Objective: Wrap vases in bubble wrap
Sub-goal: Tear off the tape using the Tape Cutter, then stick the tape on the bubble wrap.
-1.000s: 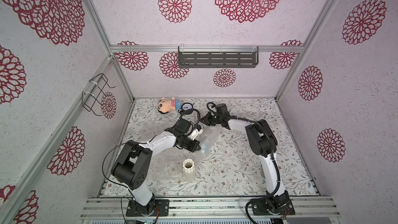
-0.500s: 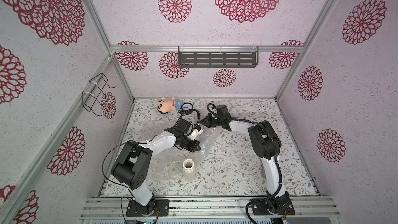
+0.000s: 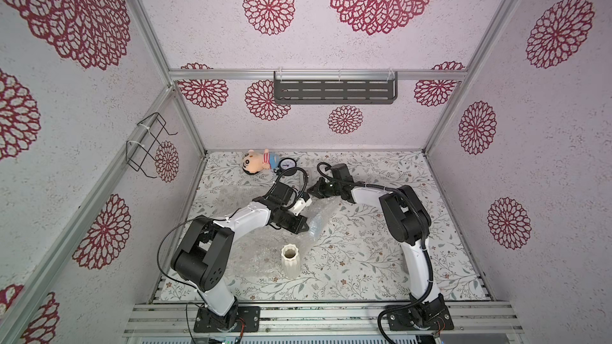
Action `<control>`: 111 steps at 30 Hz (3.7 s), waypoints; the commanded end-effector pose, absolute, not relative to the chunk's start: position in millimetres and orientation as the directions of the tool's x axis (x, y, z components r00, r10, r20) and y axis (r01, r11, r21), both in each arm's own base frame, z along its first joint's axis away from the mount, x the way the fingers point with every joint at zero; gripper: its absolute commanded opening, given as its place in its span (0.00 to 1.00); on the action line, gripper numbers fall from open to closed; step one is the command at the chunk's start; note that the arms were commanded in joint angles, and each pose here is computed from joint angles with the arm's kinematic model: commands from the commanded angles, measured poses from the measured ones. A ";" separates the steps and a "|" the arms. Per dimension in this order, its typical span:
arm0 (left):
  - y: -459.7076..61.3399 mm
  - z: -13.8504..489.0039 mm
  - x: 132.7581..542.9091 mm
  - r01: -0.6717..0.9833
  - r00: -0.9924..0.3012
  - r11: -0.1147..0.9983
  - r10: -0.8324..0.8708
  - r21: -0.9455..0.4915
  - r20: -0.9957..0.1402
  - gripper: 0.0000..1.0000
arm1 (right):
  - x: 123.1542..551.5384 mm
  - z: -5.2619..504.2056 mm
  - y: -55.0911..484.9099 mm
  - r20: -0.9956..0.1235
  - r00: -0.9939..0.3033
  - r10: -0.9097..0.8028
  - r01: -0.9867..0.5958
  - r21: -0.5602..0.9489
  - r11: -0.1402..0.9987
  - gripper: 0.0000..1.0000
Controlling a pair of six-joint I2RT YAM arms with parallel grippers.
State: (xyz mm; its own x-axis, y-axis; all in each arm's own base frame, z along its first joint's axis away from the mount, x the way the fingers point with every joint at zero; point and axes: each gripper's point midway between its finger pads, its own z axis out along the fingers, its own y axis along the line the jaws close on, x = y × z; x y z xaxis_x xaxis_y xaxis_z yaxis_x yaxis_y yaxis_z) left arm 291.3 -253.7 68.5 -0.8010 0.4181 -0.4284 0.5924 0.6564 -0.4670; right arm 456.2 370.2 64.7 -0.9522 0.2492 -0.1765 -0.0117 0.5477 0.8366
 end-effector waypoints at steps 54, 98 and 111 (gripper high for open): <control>-282.9 81.6 297.0 0.704 -0.705 0.559 0.477 -0.439 -0.524 0.00 | 435.2 192.5 285.5 -0.578 -0.804 0.142 -0.327 0.628 0.707 0.00; -289.6 64.1 287.1 0.741 -0.670 0.520 0.534 -0.425 -0.515 0.00 | 323.3 91.2 299.3 -0.374 -0.912 -0.168 -0.376 0.602 0.705 0.00; -290.5 73.5 291.2 0.744 -0.665 0.517 0.518 -0.423 -0.538 0.18 | 328.7 84.6 303.7 -0.368 -0.915 -0.167 -0.372 0.604 0.705 0.00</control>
State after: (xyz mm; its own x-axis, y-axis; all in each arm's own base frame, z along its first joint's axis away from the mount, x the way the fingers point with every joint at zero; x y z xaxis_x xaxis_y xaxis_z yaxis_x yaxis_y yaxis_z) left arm 285.6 -286.8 68.3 -0.6925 0.5175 -0.5027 0.7201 0.5390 -0.4370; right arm 324.4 298.5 78.2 -0.9300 -0.1476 -0.3365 -0.3350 0.7168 0.6115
